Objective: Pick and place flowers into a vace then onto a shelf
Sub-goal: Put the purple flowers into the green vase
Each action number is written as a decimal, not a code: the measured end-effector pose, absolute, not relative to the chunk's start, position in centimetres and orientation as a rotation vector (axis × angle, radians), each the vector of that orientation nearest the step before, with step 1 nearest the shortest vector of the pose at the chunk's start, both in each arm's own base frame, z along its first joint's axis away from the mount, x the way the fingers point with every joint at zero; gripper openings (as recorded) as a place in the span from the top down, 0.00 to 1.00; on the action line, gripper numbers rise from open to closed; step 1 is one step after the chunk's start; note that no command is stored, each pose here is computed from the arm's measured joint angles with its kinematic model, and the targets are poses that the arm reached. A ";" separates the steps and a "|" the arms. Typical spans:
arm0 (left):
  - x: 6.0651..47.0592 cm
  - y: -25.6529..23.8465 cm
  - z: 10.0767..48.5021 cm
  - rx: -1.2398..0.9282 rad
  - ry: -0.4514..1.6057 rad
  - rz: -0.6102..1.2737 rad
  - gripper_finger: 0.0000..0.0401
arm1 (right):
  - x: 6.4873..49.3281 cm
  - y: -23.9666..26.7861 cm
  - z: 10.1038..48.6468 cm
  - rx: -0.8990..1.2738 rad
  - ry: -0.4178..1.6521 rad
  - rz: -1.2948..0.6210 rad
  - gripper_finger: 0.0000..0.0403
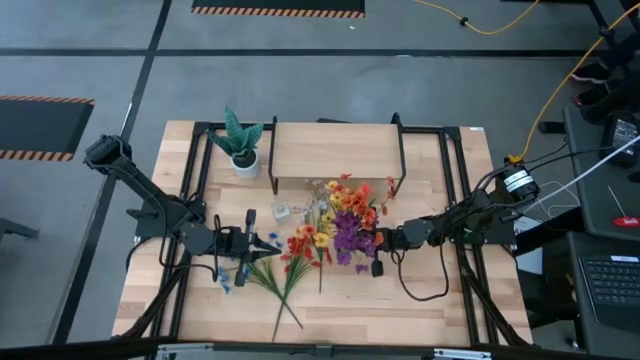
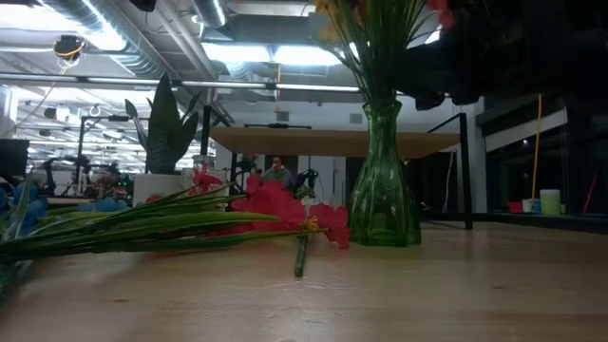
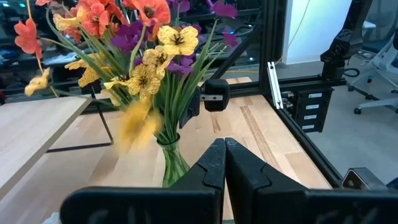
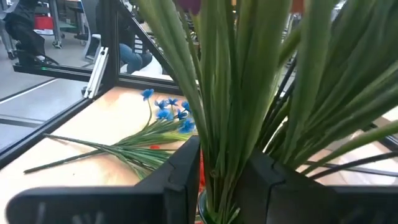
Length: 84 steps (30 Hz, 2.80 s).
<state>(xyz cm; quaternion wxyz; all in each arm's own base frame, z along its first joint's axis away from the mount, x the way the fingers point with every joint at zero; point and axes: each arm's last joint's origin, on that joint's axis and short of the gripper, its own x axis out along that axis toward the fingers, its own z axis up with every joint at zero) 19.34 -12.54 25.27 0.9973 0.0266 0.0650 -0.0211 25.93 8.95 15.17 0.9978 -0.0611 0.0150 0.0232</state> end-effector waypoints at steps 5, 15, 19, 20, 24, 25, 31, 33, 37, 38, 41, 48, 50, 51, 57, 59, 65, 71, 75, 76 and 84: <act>19.3 -12.5 25.3 0.053 0.130 -0.042 0.99 | 25.9 9.0 15.2 -0.121 0.031 0.047 0.81; 19.3 -12.5 25.3 0.053 0.130 -0.042 0.99 | 25.9 9.0 15.0 -0.126 0.056 0.048 0.96; 19.3 -12.5 25.3 0.053 0.130 -0.042 0.99 | 26.0 9.0 14.8 -0.111 0.081 0.048 0.98; 19.3 -12.5 25.3 0.053 0.130 -0.042 0.99 | 26.0 9.0 14.8 -0.112 0.082 0.048 0.98; 19.3 -12.5 25.3 0.053 0.130 -0.042 0.99 | 26.0 9.0 14.7 -0.116 0.089 0.048 0.98; 19.3 -12.5 25.3 0.053 0.130 -0.042 0.99 | 25.9 9.0 14.7 -0.118 0.096 0.048 0.98; 19.3 -12.5 25.2 0.057 0.136 -0.042 0.99 | 25.9 9.0 14.4 -0.107 0.126 0.048 0.98; 19.3 -12.5 25.2 0.060 0.140 -0.042 0.99 | 25.9 9.0 14.4 -0.107 0.127 0.048 0.98; 19.3 -12.5 25.1 0.062 0.147 -0.042 0.99 | 25.9 8.9 14.3 -0.100 0.125 0.047 0.97; 19.3 -12.5 25.1 0.063 0.148 -0.042 0.99 | 25.9 8.9 14.4 -0.098 0.120 0.047 0.96; 19.3 -12.5 25.1 0.063 0.148 -0.042 0.99 | 25.9 8.9 14.4 -0.096 0.114 0.048 0.89; 19.3 -12.5 25.1 0.063 0.148 -0.042 0.99 | 25.8 8.9 14.3 -0.089 0.121 0.049 0.75; 19.3 -12.5 25.1 0.063 0.148 -0.042 0.99 | 25.8 8.9 14.3 -0.089 0.120 0.049 0.72; 19.3 -12.5 25.1 0.063 0.148 -0.042 0.99 | 25.8 8.9 14.3 -0.089 0.120 0.049 0.70; 19.3 -12.5 25.1 0.063 0.148 -0.042 0.99 | 25.8 8.9 14.3 -0.100 0.117 0.050 0.66; 19.3 -12.5 25.1 0.063 0.148 -0.042 0.99 | 25.8 8.9 14.3 -0.100 0.117 0.049 0.66; 19.3 -12.5 25.1 0.063 0.148 -0.042 0.99 | 25.7 8.9 14.8 -0.099 0.102 0.050 0.66; 19.3 -12.5 25.1 0.064 0.148 -0.042 0.99 | 25.2 9.4 16.1 -0.121 0.072 0.071 0.66; 19.3 -12.5 25.1 0.065 0.148 -0.042 0.99 | 24.9 9.6 16.6 -0.126 0.068 0.084 0.66; 19.3 -12.5 25.1 0.066 0.148 -0.042 0.99 | 24.9 9.6 16.6 -0.130 0.071 0.086 0.66; 19.3 -12.5 25.1 0.064 0.148 -0.042 0.99 | 24.7 9.6 16.6 -0.149 0.096 0.088 0.66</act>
